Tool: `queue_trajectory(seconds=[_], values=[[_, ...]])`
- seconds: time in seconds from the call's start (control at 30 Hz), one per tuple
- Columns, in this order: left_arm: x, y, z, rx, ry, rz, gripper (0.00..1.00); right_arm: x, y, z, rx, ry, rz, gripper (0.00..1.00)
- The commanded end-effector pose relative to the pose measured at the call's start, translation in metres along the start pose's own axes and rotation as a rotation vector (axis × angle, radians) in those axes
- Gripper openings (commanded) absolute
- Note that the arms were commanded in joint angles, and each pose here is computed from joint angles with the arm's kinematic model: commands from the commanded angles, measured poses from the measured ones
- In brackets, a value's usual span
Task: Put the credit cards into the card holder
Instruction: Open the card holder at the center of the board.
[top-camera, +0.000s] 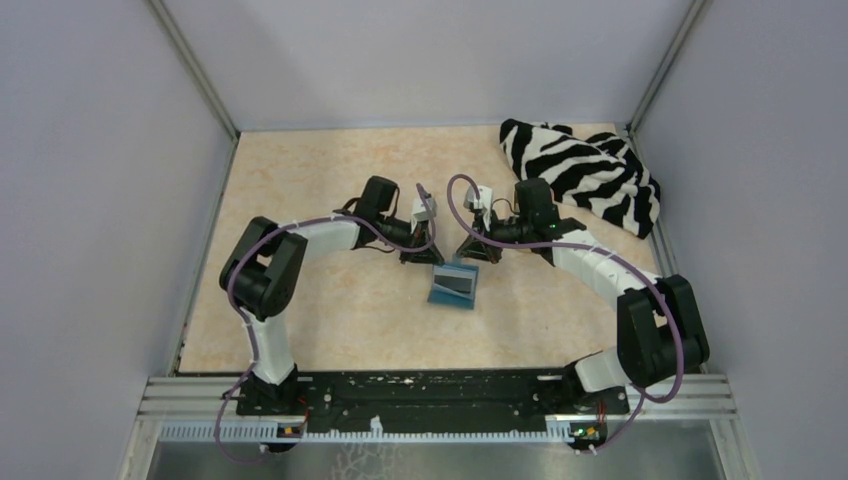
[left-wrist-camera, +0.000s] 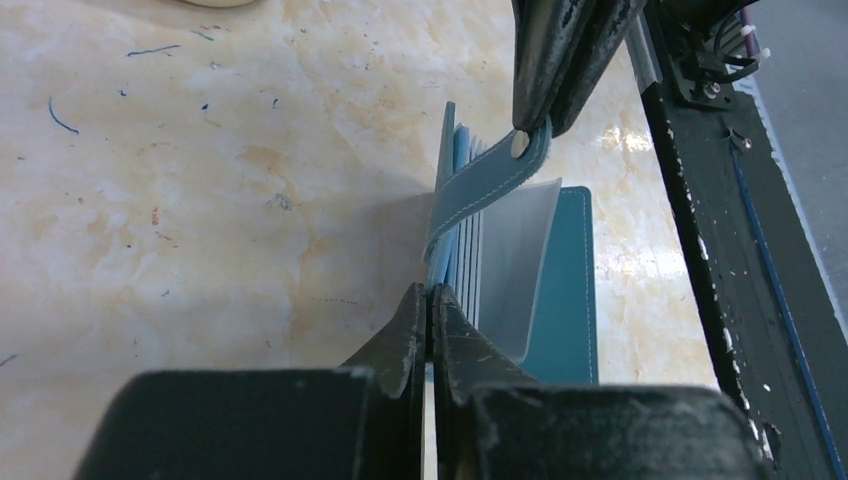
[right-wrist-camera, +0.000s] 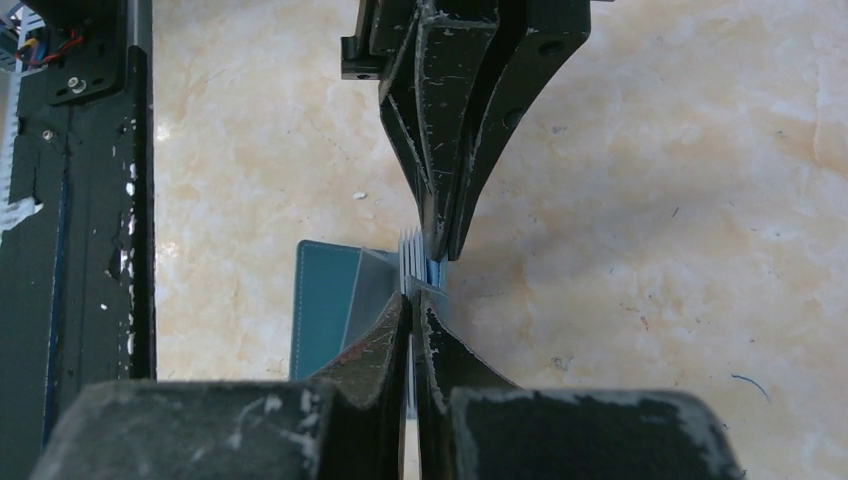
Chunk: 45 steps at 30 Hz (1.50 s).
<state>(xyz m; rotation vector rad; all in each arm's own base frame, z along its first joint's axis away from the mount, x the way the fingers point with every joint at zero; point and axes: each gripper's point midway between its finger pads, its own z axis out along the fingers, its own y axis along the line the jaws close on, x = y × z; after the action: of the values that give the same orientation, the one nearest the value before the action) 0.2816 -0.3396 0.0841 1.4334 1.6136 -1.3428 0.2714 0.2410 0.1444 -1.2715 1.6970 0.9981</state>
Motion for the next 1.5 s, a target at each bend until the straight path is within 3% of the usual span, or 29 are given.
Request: queue_trajectory(seconds=[0.0, 0.1, 0.2, 0.37, 0.53, 0.8, 0.97, 1.2, 1.47], values=[[-0.007, -0.003, -0.003, -0.058, -0.024, -0.025, 0.0, -0.024, -0.001, -0.005, -0.01, -0.05, -0.068, 0.05], [-0.014, -0.009, -0.012, -0.17, -0.082, -0.042, 0.0, -0.028, -0.004, -0.009, 0.016, -0.035, -0.085, 0.27], [-0.015, -0.019, -0.018, -0.306, -0.131, -0.052, 0.0, -0.032, -0.006, -0.014, 0.044, -0.029, -0.113, 0.38], [-0.014, -0.031, -0.027, -0.522, -0.231, -0.097, 0.0, -0.035, 0.002, -0.015, 0.01, -0.047, -0.142, 0.39], [-0.013, -0.04, -0.039, -0.617, -0.337, -0.127, 0.0, -0.035, 0.019, -0.014, -0.077, -0.08, -0.175, 0.39], [-0.008, -0.034, -0.035, -0.627, -0.322, -0.168, 0.0, -0.017, 0.054, -0.015, -0.262, -0.11, -0.27, 0.39], [-0.001, -0.018, -0.032, -0.664, -0.287, -0.212, 0.0, 0.005, 0.061, -0.013, -0.295, -0.09, -0.438, 0.44], [0.012, -0.003, -0.035, -0.631, -0.334, -0.408, 0.0, 0.023, 0.053, -0.008, -0.267, 0.01, -0.509, 0.44], [0.038, 0.012, -0.036, -0.644, -0.355, -0.731, 0.0, 0.051, 0.053, 0.003, -0.302, 0.105, -0.549, 0.47]])
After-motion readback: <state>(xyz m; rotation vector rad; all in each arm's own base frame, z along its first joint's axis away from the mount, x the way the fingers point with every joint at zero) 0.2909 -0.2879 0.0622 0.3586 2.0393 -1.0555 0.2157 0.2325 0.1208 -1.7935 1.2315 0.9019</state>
